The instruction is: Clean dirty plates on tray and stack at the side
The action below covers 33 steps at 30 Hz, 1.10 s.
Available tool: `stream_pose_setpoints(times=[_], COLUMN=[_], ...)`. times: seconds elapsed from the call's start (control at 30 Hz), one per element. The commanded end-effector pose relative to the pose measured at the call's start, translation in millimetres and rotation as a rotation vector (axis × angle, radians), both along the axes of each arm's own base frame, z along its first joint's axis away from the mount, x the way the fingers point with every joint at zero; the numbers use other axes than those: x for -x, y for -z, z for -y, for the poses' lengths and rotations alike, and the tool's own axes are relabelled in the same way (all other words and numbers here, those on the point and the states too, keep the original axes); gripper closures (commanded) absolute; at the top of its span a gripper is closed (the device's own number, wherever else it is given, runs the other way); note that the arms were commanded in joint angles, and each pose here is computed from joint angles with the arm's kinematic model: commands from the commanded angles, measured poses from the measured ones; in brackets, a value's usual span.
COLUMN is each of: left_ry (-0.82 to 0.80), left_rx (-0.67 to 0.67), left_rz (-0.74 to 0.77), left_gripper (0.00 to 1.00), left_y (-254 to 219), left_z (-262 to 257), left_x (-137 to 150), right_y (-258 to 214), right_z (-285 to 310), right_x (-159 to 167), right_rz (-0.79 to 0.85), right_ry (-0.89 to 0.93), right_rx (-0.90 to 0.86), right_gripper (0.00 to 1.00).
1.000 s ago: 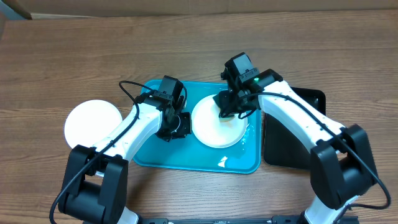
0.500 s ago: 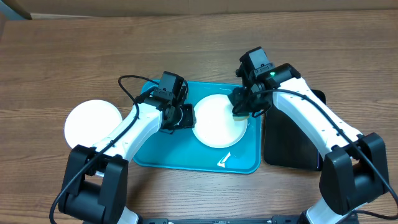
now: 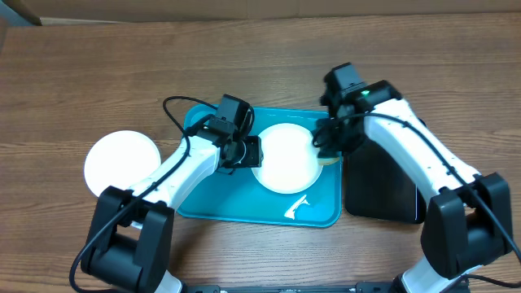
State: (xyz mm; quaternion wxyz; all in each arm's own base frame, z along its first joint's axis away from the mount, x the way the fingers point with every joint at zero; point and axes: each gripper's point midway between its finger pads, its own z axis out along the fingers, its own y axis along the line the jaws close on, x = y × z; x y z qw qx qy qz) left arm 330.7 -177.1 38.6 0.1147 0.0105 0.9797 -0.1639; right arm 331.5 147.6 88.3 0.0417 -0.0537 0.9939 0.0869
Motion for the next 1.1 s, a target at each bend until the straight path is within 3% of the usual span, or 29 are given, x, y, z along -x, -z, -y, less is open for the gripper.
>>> stream_pose_setpoints(times=[0.0, 0.2, 0.23, 0.33, 0.43, 0.67, 0.9, 1.07], left_ry=[0.015, 0.016, 0.018, 0.023, 0.030, 0.007, -0.041, -0.098], left_rx=[-0.021, -0.046, -0.049, -0.051, -0.051, -0.147, -0.239, -0.311], left_rz=[-0.002, -0.057, -0.062, -0.065, -0.057, 0.002, 0.179, 0.284], left_gripper=[0.51, 0.53, 0.57, 0.84, 0.95, 0.96, 0.96, 0.96], left_y=[9, 31, 34, 35, 33, 6, -69, -113], left_z=[2, 0, -1, -1, -1, -24, -49, -71], left_x=[-4, 1, 2, 3, 0, -16, -36, -34], right_y=[-18, -16, -16, -15, -15, -15, 3, 36], right_z=[32, 83, 89, 103, 113, 129, 139, 123], right_x=[-12, -10, -9, -5, -4, -3, -3, 1], right_rz=[0.042, -0.018, -0.026, -0.049, -0.060, -0.068, -0.062, -0.055], right_ry=[0.090, 0.220, 0.233, 0.273, 0.298, 0.341, 0.346, 0.335], right_rx=[0.010, 0.029, 0.031, 0.036, 0.037, 0.038, 0.035, -0.064], right_gripper=[0.96, 0.96, 0.96, 0.96, 0.96, 0.96, 0.96, 0.96])
